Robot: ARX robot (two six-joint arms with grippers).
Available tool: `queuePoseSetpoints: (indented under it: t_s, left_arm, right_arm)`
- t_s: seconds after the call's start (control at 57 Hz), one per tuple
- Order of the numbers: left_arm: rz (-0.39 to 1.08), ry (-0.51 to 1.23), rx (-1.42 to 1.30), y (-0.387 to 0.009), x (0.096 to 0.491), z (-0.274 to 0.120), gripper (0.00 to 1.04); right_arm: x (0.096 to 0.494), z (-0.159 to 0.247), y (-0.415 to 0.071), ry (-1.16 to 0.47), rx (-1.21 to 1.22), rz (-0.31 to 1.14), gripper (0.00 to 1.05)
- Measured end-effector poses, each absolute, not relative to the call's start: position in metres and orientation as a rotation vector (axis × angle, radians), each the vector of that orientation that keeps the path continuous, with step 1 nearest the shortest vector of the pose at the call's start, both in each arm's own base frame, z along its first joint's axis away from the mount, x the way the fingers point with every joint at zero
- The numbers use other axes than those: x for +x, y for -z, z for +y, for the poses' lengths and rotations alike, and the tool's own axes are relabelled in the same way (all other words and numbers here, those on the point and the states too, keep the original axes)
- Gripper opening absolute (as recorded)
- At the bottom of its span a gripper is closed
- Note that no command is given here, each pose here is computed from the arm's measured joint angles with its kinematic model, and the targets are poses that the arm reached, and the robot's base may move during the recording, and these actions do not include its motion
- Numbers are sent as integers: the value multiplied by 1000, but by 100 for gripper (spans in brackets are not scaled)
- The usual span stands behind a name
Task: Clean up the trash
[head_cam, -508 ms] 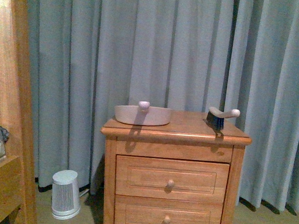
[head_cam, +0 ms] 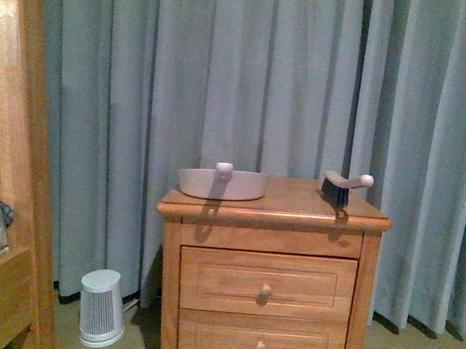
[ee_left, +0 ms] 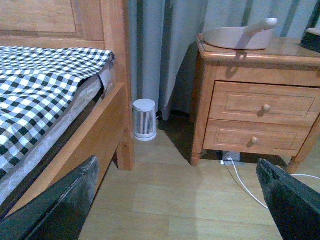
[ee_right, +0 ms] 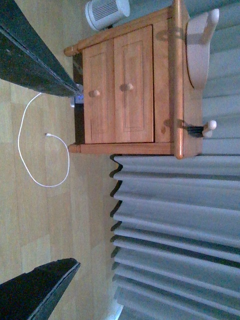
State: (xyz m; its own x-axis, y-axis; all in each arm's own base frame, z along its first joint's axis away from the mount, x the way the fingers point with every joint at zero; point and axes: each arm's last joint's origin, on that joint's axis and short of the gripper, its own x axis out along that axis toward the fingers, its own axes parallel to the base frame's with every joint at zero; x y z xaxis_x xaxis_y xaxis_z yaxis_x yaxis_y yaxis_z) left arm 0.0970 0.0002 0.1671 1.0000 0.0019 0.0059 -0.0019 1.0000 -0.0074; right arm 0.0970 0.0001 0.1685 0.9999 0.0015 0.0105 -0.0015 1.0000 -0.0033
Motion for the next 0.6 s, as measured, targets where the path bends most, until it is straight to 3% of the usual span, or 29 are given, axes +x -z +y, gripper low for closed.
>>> queuePoseSetpoints:
  t_s: [0.596]
  left_arm:
    - [-6, -2, -7, -167, 97, 0, 97]
  right_arm:
    - [97, 0, -168, -1, -3, -10, 97]
